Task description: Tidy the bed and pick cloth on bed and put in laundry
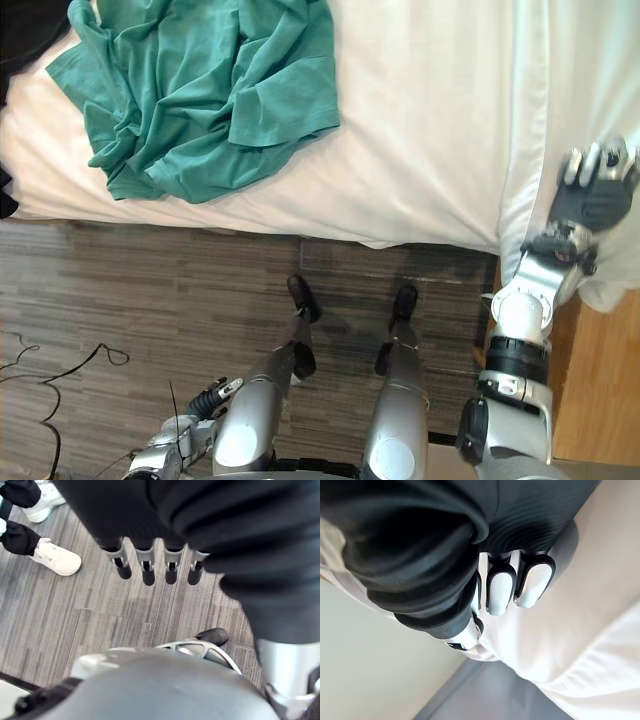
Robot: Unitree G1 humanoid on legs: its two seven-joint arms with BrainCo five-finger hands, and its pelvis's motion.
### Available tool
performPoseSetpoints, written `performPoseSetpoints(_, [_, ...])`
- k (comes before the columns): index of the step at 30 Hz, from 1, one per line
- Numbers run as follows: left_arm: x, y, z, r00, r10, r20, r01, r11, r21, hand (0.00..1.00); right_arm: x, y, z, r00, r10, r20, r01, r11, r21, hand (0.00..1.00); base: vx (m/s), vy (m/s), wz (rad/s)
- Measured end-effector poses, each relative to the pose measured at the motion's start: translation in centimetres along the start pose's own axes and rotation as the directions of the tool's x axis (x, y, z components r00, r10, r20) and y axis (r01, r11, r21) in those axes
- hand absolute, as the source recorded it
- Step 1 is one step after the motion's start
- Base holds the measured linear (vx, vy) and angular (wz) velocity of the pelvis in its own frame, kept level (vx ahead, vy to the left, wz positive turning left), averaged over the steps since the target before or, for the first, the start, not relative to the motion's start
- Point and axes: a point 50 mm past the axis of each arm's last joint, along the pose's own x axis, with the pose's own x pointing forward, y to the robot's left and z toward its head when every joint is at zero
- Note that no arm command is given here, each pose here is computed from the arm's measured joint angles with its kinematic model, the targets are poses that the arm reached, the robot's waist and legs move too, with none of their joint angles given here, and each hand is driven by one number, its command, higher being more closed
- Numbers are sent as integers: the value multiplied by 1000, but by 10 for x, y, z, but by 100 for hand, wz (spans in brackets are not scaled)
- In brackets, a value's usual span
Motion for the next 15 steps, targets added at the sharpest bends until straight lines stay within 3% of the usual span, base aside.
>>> performPoseSetpoints(3, [0,3,2,1000,10,13,-10,1000,4,0,-43,-46,-14,976,-202,-75,202,979,-8,100,2,-20,-11])
performPoseSetpoints(5, [1,4,1,1000,17,7,-17,1000,3,0,-98,-79,-32,890,-419,-179,421,907,-29,100,0,-42,-9])
performPoseSetpoints(7, [1,4,0,1000,30,-1,-30,1000,-5,0,-145,-94,-43,792,-546,-272,545,834,-88,100,5,-43,-17])
performPoseSetpoints(9, [2,5,-2,998,54,-22,-54,998,-15,0,-184,-99,-50,708,-603,-367,582,793,-179,100,14,-55,-14])
performPoseSetpoints(10, [3,6,-3,997,70,-37,-71,997,-7,0,-204,-102,-50,660,-628,-412,594,772,-227,0,25,-50,-11])
performPoseSetpoints(15, [-1,19,-16,980,160,-114,-165,986,-33,0,-270,-111,-43,464,-712,-527,577,694,-430,0,53,-61,-10])
